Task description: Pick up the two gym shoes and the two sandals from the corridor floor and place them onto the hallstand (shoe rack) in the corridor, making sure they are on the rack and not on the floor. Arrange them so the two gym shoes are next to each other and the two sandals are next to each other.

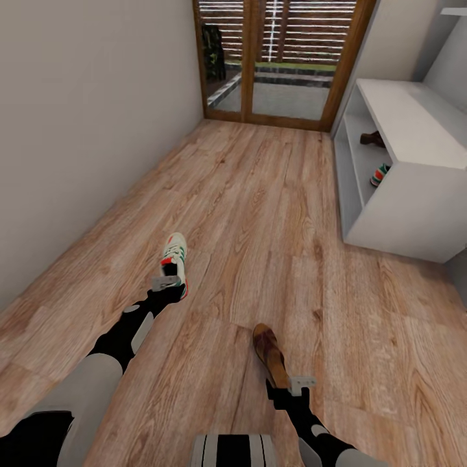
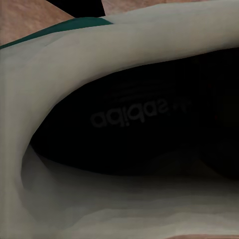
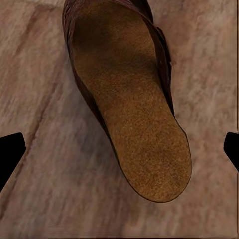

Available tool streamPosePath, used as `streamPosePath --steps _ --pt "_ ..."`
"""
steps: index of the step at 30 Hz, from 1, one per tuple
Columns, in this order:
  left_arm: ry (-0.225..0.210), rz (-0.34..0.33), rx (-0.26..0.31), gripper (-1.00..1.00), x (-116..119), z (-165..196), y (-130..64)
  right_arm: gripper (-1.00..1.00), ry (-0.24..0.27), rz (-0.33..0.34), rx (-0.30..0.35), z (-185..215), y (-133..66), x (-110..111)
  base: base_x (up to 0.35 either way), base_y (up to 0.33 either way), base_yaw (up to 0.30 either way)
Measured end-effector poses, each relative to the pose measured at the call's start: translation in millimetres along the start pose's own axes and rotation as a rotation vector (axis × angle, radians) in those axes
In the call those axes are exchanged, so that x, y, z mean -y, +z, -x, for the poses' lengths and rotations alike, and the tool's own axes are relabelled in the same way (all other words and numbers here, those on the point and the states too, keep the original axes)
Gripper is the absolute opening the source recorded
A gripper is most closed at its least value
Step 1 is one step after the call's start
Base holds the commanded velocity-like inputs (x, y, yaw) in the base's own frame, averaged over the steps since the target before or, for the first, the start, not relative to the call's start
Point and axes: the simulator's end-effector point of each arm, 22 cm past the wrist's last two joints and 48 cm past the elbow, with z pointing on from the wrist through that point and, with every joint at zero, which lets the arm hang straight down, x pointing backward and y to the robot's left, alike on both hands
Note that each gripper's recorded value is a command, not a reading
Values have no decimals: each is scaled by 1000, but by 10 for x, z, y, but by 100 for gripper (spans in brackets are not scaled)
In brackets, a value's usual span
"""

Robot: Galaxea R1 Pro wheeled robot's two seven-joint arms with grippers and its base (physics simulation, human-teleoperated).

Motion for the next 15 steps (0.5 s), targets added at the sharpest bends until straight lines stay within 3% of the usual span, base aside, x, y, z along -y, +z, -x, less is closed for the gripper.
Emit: streamPosePath --steps 15 --pt "-2 2 -11 -100 -18 -75 30 100 2 -1 -11 -62 11 7 0 0 -24"
